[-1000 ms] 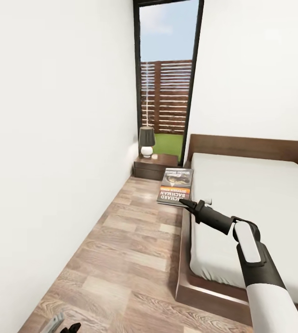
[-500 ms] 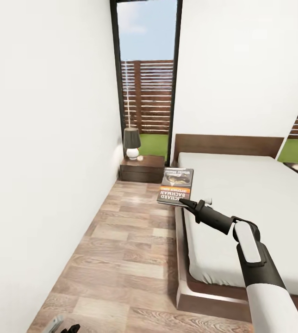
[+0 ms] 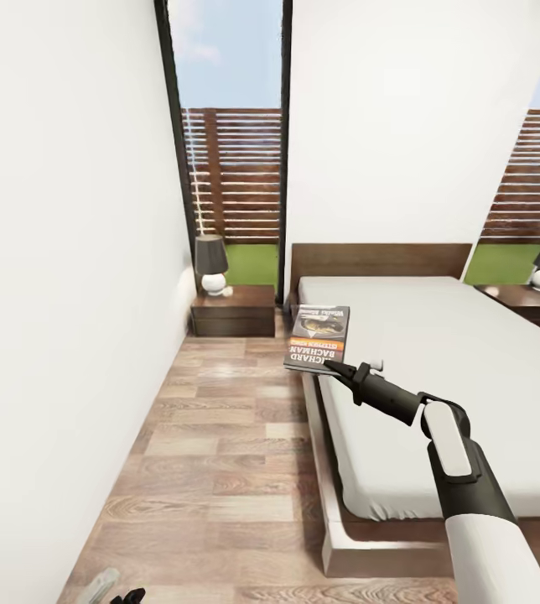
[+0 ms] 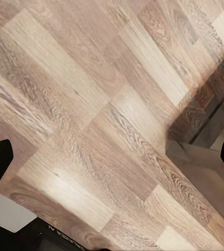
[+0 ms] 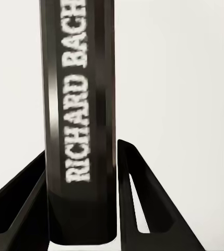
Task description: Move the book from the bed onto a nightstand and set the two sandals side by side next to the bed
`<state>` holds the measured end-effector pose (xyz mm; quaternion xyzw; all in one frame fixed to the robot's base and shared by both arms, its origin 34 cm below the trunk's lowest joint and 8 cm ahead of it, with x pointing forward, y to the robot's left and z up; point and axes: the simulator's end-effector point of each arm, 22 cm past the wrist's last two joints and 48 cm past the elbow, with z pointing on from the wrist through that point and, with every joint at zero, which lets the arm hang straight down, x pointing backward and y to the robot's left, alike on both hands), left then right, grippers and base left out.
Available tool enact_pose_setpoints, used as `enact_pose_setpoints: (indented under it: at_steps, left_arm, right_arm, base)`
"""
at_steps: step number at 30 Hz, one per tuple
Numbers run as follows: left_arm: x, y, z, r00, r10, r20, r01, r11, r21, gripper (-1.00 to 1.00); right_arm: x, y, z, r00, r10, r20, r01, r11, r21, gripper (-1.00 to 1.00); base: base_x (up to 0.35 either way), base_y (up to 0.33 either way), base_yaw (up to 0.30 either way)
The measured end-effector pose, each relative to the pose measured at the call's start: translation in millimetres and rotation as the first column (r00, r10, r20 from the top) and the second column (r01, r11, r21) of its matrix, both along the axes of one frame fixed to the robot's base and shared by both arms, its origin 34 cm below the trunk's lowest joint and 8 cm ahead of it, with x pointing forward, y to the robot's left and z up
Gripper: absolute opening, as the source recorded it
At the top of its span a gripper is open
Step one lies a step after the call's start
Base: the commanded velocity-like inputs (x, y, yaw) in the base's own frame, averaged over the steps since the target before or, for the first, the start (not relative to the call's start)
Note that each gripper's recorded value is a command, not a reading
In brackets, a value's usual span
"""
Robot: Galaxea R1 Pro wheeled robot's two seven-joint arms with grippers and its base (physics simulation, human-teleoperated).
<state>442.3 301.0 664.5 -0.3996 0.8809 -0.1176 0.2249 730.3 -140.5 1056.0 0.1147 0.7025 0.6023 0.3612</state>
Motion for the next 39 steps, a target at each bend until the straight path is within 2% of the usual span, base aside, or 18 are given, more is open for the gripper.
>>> enact_pose_setpoints:
  at_steps: [13,16,20,24,39]
  left_arm:
    - [4,-5,0,1.0,0.003,0.002,-0.003,1.0,-0.007,1.0]
    - [21,-17,-1,1.0,0.011,0.011,-0.01,1.0,-0.028,1.0]
    - [31,-51,-9,1.0,-0.003,-0.009,0.002,0.998,-0.062,1.0]
    - [32,-59,-13,1.0,-0.01,-0.022,0.009,0.998,-0.065,1.0]
    - [29,-59,-16,0.999,-0.024,-0.028,0.022,0.998,-0.053,1.0]
  right_arm:
    - [2,-2,4,1.0,-0.013,0.019,0.013,1.0,0.001,-1.0]
    - [2,-1,4,1.0,-0.013,0.021,0.013,1.0,0.0,-1.0]
    - [2,1,4,1.0,-0.011,0.021,0.012,1.0,-0.005,-1.0]
    - [2,-1,5,1.0,-0.011,0.023,0.011,1.0,-0.003,-1.0]
    - [2,-2,3,1.0,-0.013,0.02,0.013,1.0,-0.004,-1.0]
  base:
    - [0.204,0.268,-0.102]
    - [0.211,0.225,-0.008]
    - [0.215,0.22,-0.003]
    - [0.236,0.216,-0.001]
    - [0.297,0.083,0.0]
